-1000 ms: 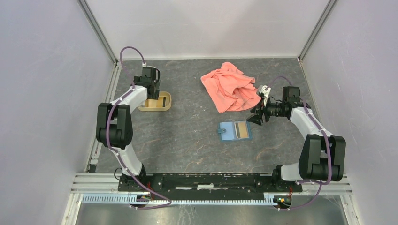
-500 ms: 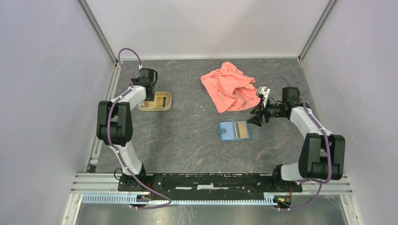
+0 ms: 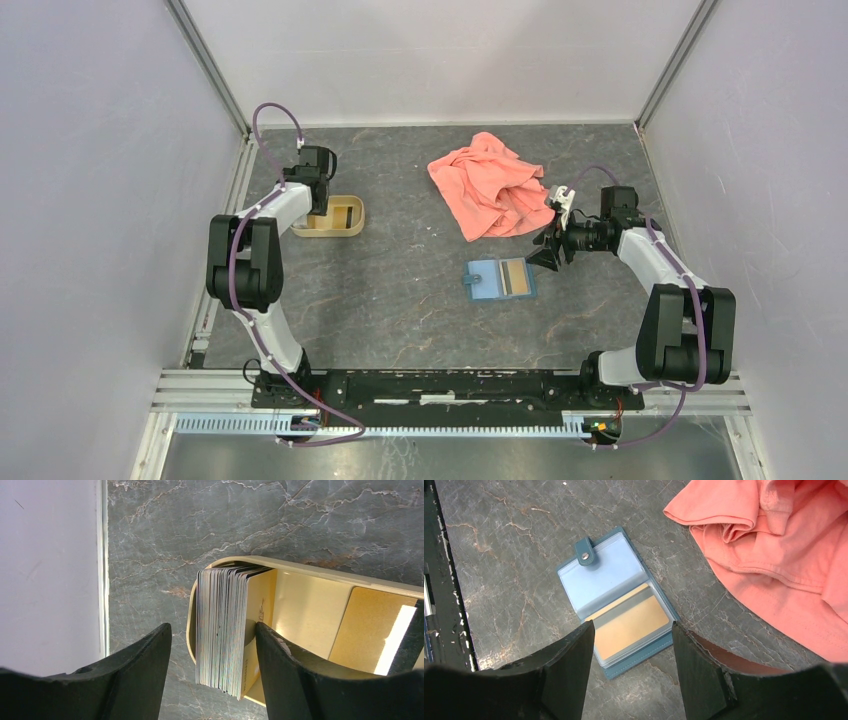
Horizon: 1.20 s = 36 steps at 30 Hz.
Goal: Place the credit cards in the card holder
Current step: Pick up the credit card from the storage box.
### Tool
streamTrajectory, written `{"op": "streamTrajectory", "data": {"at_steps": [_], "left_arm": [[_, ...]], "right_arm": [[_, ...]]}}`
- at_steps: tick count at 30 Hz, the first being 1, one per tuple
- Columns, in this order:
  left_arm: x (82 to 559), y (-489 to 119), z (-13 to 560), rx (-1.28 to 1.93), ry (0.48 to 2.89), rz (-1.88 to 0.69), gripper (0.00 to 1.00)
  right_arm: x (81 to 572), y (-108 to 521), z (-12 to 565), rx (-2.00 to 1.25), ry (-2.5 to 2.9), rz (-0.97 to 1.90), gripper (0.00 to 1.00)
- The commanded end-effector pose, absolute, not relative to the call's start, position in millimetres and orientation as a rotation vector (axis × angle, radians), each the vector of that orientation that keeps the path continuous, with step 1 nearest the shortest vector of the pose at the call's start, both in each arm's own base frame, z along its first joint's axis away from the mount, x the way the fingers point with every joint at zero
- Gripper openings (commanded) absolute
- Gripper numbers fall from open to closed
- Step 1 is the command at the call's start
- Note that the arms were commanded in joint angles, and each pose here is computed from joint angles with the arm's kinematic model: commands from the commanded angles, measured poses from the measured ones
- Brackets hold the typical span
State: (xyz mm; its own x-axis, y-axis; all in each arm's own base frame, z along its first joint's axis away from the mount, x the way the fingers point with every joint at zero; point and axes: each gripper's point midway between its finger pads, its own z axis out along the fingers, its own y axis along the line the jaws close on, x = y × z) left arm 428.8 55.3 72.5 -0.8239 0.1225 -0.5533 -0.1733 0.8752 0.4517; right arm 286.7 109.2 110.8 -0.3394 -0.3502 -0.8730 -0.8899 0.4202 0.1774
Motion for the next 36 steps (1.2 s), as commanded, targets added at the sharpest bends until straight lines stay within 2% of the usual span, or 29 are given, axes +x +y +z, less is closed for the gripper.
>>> {"op": "streamTrajectory", "data": {"at_steps": [1, 12, 18, 22, 29, 36], "left_arm": [[437.4, 58.1, 101.8, -0.098, 2.375, 0.651, 0.69], [436.8, 57.3, 111.7, -0.105, 2.356, 0.638, 0.66], [436.5, 56.1, 112.2, -0.104, 2.357, 0.628, 0.60], [436.8, 54.4, 110.2, -0.102, 2.363, 0.615, 0.50], [437.3, 52.1, 109.9, -0.098, 2.366, 0.598, 0.40], [438.3, 48.8, 109.0, -0.092, 2.370, 0.574, 0.24]], "right_arm": [[292.5, 112.5, 123.8, -1.086, 1.826, 0.862, 0.65], [292.1, 112.6, 122.9, -1.088, 1.829, 0.869, 0.65], [292.0, 112.5, 123.0, -1.092, 1.829, 0.867, 0.65], [291.6, 112.8, 123.6, -1.092, 1.827, 0.870, 0.65], [291.2, 112.7, 122.6, -1.094, 1.831, 0.873, 0.64], [291.0, 112.9, 123.0, -1.096, 1.827, 0.874, 0.64]]}}
